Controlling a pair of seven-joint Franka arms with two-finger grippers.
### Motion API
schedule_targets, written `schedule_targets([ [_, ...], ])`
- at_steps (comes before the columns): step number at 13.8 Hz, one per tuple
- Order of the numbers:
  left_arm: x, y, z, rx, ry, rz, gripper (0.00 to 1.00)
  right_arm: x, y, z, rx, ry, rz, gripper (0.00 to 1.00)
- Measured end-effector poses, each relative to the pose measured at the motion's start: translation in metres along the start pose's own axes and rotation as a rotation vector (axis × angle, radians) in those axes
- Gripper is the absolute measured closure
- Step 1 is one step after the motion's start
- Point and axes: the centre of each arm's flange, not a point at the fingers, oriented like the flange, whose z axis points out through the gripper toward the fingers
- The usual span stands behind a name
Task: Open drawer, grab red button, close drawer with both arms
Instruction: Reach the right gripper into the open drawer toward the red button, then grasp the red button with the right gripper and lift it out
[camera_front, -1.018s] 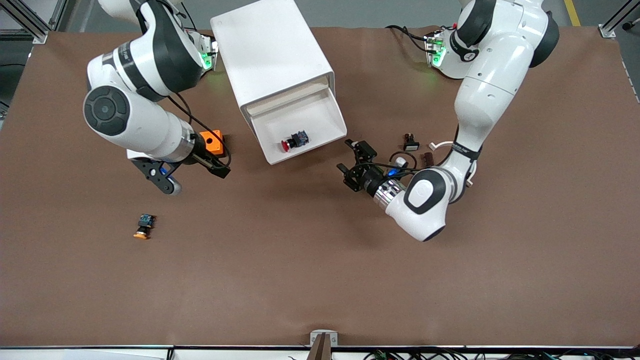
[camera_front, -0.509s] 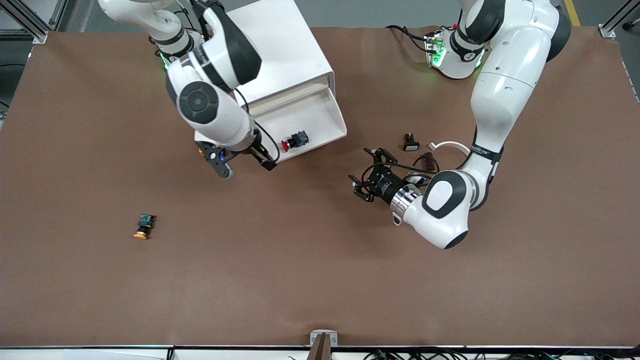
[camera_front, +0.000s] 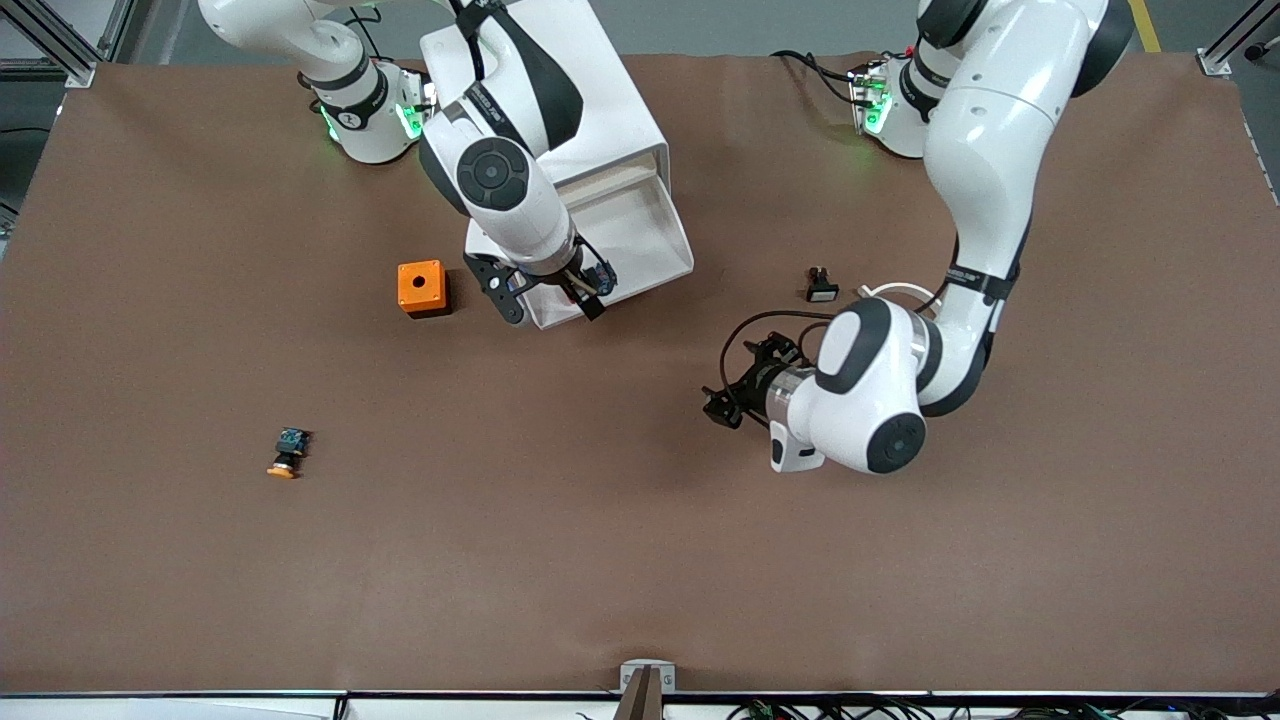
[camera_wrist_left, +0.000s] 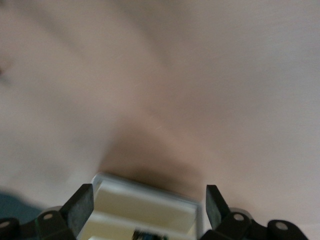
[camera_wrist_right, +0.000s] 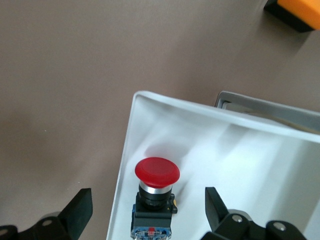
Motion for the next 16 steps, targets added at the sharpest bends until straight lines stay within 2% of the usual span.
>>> schedule_targets([
  [1,-0.014,0.006,-0.003,-0.009,0.081,0.040,0.01,-0.005,0.002,0.006,0.010,0.002,0.004,0.01],
  [4,-0.059,0.015,0.003,0.067,0.338,0.160,0.01,-0.015,0.007,0.019,0.018,0.007,0.002,0.04],
  [5,-0.071,0.018,0.006,0.075,0.402,0.184,0.01,-0.016,0.008,0.021,0.017,0.007,0.001,0.04],
  [6,-0.079,0.022,0.006,0.058,0.445,0.202,0.01,-0.017,0.008,0.021,0.016,0.007,-0.001,0.11],
  [7,-0.084,0.025,0.002,0.033,0.468,0.214,0.01,-0.017,0.008,0.021,0.017,0.007,-0.001,0.21],
  [8,-0.085,0.027,-0.004,0.010,0.480,0.222,0.01,-0.018,0.008,0.021,0.017,0.007,-0.002,0.21],
  [9,-0.084,0.028,-0.011,-0.009,0.489,0.230,0.01,-0.018,0.008,0.021,0.017,0.007,-0.002,0.29],
  [10,-0.084,0.028,-0.016,-0.023,0.496,0.243,0.01,-0.018,0.008,0.021,0.017,0.008,-0.002,0.41],
  [11,-0.084,0.029,-0.019,-0.036,0.502,0.252,0.01,-0.017,0.008,0.021,0.018,0.008,-0.001,0.47],
  [12,-0.085,0.031,-0.020,-0.045,0.507,0.265,0.01,-0.018,0.008,0.021,0.019,0.008,-0.002,0.48],
  [14,-0.086,0.032,-0.020,-0.047,0.511,0.288,0.01,-0.018,0.008,0.020,0.023,0.007,-0.003,0.56],
  [16,-0.088,0.032,-0.019,-0.045,0.511,0.296,0.01,-0.018,0.007,0.018,0.027,0.007,-0.009,0.56],
])
